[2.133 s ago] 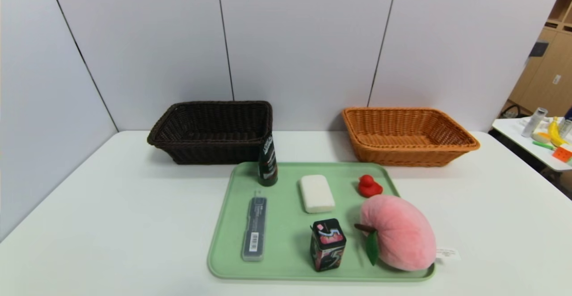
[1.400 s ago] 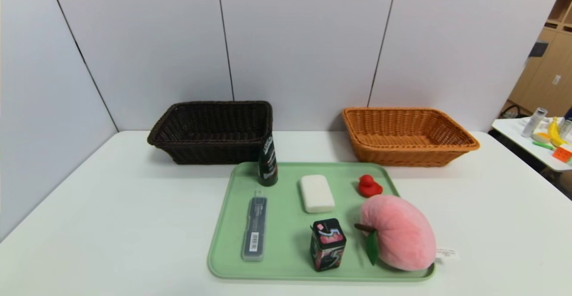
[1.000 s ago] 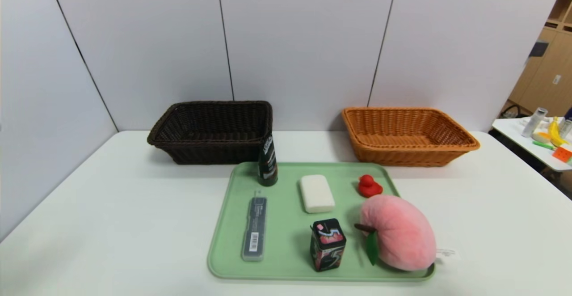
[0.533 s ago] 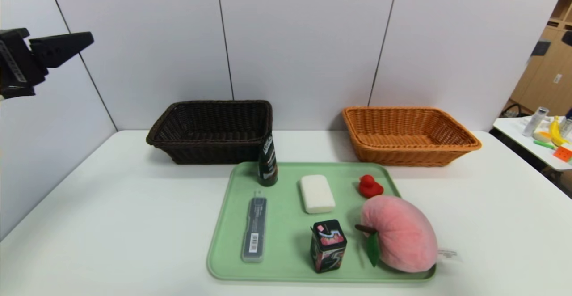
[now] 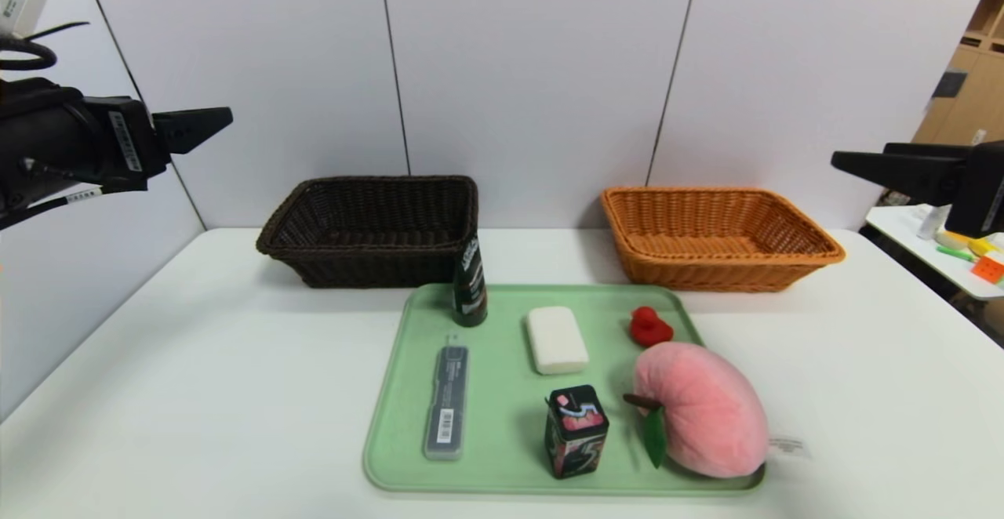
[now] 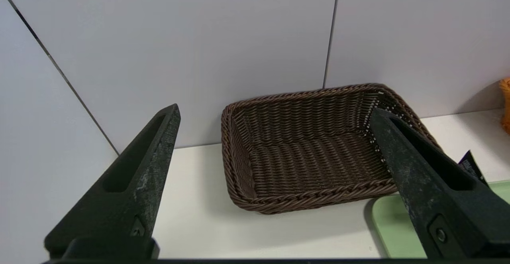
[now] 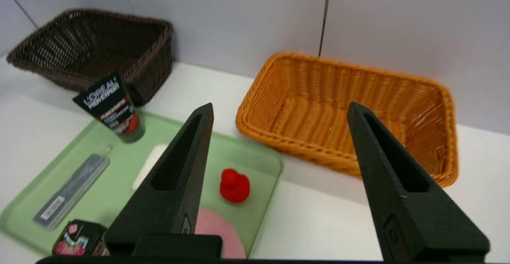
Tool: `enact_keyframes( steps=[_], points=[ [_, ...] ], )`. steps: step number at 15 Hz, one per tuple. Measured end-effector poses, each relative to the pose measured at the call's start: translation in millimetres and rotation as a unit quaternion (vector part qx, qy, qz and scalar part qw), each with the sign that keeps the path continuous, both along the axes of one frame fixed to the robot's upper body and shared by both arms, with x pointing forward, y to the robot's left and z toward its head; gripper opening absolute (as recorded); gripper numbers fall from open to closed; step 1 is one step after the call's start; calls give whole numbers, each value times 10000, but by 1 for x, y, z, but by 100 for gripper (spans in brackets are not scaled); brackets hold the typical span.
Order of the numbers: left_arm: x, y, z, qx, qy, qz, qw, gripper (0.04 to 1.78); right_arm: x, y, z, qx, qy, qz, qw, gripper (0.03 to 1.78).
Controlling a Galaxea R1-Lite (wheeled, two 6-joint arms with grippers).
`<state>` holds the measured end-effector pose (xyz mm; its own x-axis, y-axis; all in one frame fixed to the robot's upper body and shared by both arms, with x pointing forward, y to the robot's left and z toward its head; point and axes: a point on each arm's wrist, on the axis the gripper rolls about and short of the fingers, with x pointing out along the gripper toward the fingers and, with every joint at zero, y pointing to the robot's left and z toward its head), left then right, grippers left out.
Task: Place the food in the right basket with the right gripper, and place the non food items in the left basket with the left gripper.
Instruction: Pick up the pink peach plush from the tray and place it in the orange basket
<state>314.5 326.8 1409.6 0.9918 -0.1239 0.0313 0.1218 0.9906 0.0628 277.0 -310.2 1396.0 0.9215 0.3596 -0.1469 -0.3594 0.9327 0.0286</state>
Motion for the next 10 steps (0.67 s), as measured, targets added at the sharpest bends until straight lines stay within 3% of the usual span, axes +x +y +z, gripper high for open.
enact_keyframes(
  steps=[3,5,7,10],
  points=[
    [9,0,-7,101,152,15,9998,169,11,12,6,-134,740,147,9971,138],
    [14,0,-13,102,262,17,9996,169,19,20,13,-158,1362,111,9905,145],
    [18,0,-19,105,381,18,9992,169,26,30,11,-248,2295,78,9730,151],
    [20,0,-26,120,501,17,9987,169,27,50,-8,-713,3305,265,9407,158]
  ],
)
